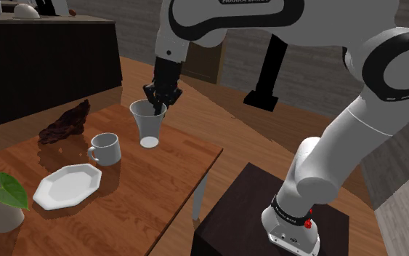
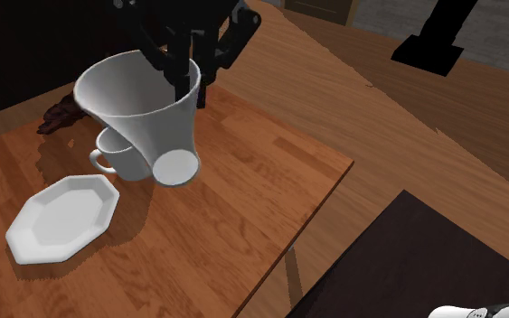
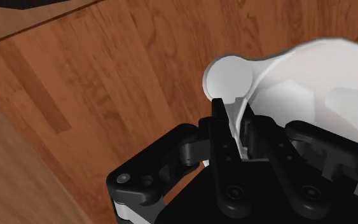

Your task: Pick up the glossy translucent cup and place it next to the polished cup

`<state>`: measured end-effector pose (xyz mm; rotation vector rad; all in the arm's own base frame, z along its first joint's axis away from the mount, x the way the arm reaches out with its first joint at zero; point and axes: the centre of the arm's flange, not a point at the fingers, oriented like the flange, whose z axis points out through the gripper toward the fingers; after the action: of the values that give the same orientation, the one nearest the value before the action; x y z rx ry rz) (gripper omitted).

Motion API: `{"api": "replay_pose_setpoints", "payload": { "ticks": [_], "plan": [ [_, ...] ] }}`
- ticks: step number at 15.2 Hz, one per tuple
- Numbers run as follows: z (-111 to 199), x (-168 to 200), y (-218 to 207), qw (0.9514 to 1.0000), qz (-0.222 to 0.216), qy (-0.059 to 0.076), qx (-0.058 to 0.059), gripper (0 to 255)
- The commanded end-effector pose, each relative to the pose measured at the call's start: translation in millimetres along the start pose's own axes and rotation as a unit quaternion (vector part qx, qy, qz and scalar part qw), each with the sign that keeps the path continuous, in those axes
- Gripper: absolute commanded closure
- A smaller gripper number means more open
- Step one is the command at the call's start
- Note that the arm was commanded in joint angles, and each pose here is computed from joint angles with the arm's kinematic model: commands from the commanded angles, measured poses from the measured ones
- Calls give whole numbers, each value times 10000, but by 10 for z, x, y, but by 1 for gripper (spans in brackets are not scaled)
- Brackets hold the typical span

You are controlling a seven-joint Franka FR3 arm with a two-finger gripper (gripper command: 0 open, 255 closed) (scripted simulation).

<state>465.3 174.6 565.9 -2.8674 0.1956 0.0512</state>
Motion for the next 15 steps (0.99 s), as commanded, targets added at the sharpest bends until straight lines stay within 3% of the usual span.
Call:
{"api": "replay_pose_setpoints", "payload": {
  "ticks": [1,15],
  "plan": [
    [72,-9,-253,10000,6,1,4,255],
    [551,-72,-2037,10000,6,1,4,255]
  ]
}}
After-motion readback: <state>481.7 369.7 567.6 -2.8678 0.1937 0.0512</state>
